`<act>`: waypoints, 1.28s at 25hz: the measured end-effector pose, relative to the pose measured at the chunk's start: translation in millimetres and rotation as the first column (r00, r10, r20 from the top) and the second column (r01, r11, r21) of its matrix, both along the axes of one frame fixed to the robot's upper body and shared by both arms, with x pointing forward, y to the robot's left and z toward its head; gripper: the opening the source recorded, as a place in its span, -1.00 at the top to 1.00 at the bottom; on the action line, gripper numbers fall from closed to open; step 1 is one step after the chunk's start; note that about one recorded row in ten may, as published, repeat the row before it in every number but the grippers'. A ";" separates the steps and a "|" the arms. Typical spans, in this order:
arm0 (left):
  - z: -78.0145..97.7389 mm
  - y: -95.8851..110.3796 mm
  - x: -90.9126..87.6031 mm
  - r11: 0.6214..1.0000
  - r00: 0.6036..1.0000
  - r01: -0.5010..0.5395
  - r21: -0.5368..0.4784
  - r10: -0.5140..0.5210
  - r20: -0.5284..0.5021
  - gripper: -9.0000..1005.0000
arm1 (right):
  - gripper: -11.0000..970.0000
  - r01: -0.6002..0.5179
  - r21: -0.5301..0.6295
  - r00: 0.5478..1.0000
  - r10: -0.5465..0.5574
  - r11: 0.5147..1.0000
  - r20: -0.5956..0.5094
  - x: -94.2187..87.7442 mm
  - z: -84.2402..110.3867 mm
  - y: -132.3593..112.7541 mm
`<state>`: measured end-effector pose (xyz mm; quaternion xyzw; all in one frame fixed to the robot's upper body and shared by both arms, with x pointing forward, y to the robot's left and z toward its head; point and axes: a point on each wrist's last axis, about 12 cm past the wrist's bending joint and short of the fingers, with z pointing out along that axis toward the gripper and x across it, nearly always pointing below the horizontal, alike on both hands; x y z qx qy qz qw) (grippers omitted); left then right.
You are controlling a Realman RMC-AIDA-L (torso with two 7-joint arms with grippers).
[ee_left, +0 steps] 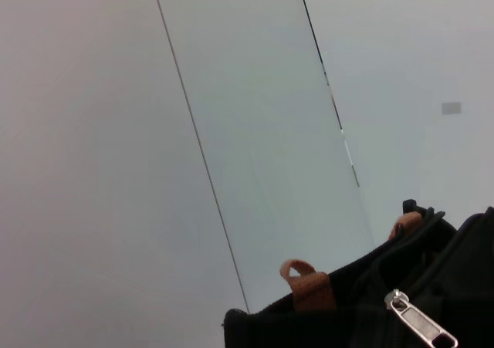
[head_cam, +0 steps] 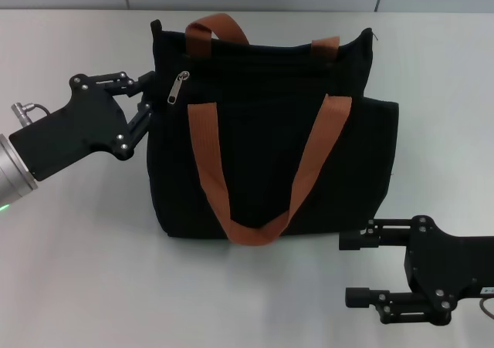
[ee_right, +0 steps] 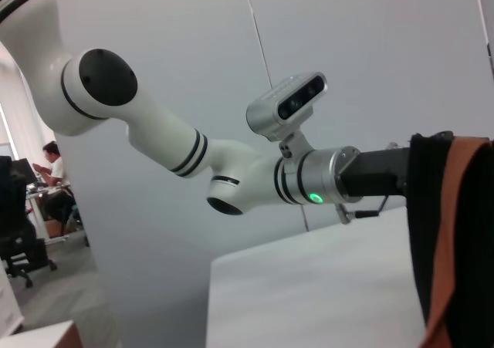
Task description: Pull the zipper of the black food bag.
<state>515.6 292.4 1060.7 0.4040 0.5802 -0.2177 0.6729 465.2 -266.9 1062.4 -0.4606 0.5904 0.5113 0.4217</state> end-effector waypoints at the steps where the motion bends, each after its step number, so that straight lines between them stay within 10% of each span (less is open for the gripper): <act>1: 0.4 0.1 0.0 1.000 1.000 0.001 -0.002 -0.001 0.002 0.22 | -0.32 -0.007 0.024 1.000 0.007 1.000 0.001 -0.8 2.9 0.3; 7: 3.8 1.5 -1.3 1.000 1.000 0.010 -0.014 -0.010 0.023 0.69 | -0.31 -0.011 0.301 1.000 0.010 0.954 0.005 0.0 36.7 -1.7; 13: 3.8 0.5 -4.6 1.000 0.997 0.004 -0.003 -0.004 0.073 0.91 | -0.31 0.107 0.422 0.981 -0.026 0.900 -0.193 39.8 68.5 2.5; 24: 6.3 0.1 -8.3 1.000 0.991 -0.008 -0.026 0.011 0.133 0.92 | -0.30 0.056 0.140 0.870 0.020 0.989 -0.493 121.5 120.2 60.1; 32: 6.2 0.6 -9.5 1.000 0.988 -0.013 -0.013 0.014 0.157 0.92 | -0.29 0.022 -0.108 0.802 -0.082 0.994 -0.591 143.7 131.0 99.1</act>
